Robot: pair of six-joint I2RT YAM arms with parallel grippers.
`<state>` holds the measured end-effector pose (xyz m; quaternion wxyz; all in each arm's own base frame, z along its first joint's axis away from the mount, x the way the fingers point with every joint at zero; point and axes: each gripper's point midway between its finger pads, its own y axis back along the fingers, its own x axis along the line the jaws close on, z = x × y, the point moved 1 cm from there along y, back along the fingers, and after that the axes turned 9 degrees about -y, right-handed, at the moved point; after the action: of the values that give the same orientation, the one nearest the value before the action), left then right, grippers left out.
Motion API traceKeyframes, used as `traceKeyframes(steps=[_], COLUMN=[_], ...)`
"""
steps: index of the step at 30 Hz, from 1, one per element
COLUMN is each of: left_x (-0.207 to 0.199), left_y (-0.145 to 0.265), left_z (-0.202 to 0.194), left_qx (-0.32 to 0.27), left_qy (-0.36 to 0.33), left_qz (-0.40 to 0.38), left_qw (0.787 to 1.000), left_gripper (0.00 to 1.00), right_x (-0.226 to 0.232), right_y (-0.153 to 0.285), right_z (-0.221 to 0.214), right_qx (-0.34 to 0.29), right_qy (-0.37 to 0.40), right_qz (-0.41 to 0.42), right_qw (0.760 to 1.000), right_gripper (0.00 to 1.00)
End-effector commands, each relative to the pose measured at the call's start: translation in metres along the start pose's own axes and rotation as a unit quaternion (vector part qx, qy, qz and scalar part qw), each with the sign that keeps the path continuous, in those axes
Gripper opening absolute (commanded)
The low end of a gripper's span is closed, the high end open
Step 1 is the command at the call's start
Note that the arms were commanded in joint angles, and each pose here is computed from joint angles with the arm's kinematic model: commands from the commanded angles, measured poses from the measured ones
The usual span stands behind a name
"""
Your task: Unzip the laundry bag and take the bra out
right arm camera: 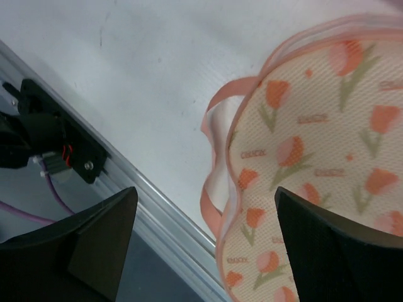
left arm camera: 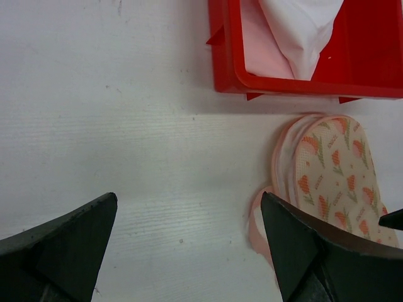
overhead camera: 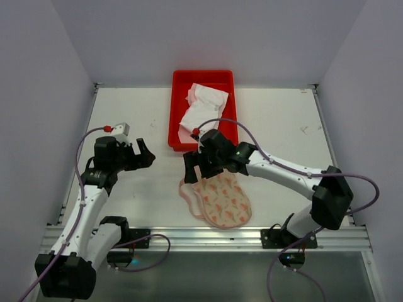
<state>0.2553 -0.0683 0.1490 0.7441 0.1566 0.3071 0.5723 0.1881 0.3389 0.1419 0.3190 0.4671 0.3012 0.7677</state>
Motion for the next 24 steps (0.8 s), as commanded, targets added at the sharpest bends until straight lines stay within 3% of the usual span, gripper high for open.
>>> traceKeyframes(steps=[1, 2, 7, 10, 15, 19, 24], left_x=[-0.014, -0.014, -0.015, -0.014, -0.010, -0.014, -0.003], left_y=[0.022, 0.027, 0.046, 0.052, 0.078, 0.106, 0.164], left_z=[0.039, 0.044, 0.072, 0.082, 0.105, 0.115, 0.129], left_qx=[-0.057, -0.066, -0.100, -0.107, -0.144, -0.170, -0.221], left_qy=[0.001, -0.001, 0.000, 0.004, -0.001, -0.028, -0.044], left_qz=[-0.016, -0.012, 0.011, 0.022, 0.058, 0.067, 0.140], left_qw=[0.998, 0.998, 0.995, 0.994, 0.988, 0.983, 0.964], left_gripper=[1.00, 1.00, 1.00, 1.00, 1.00, 1.00, 1.00], right_x=[-0.003, -0.022, -0.082, -0.132, -0.175, -0.168, -0.140], right_y=[0.047, 0.064, 0.132, 0.199, 0.307, 0.389, 0.429], right_z=[0.058, 0.076, 0.115, 0.129, 0.102, 0.057, 0.017], right_qx=[-0.142, -0.186, -0.286, -0.377, -0.515, -0.614, -0.667], right_qy=[-0.016, -0.035, -0.089, -0.137, -0.190, -0.186, -0.129], right_qz=[-0.036, -0.063, -0.104, -0.153, -0.215, -0.274, -0.247], right_qw=[0.989, 0.980, 0.948, 0.903, 0.808, 0.717, 0.691], right_gripper=[0.93, 0.93, 0.98, 0.98, 0.99, 0.99, 0.99])
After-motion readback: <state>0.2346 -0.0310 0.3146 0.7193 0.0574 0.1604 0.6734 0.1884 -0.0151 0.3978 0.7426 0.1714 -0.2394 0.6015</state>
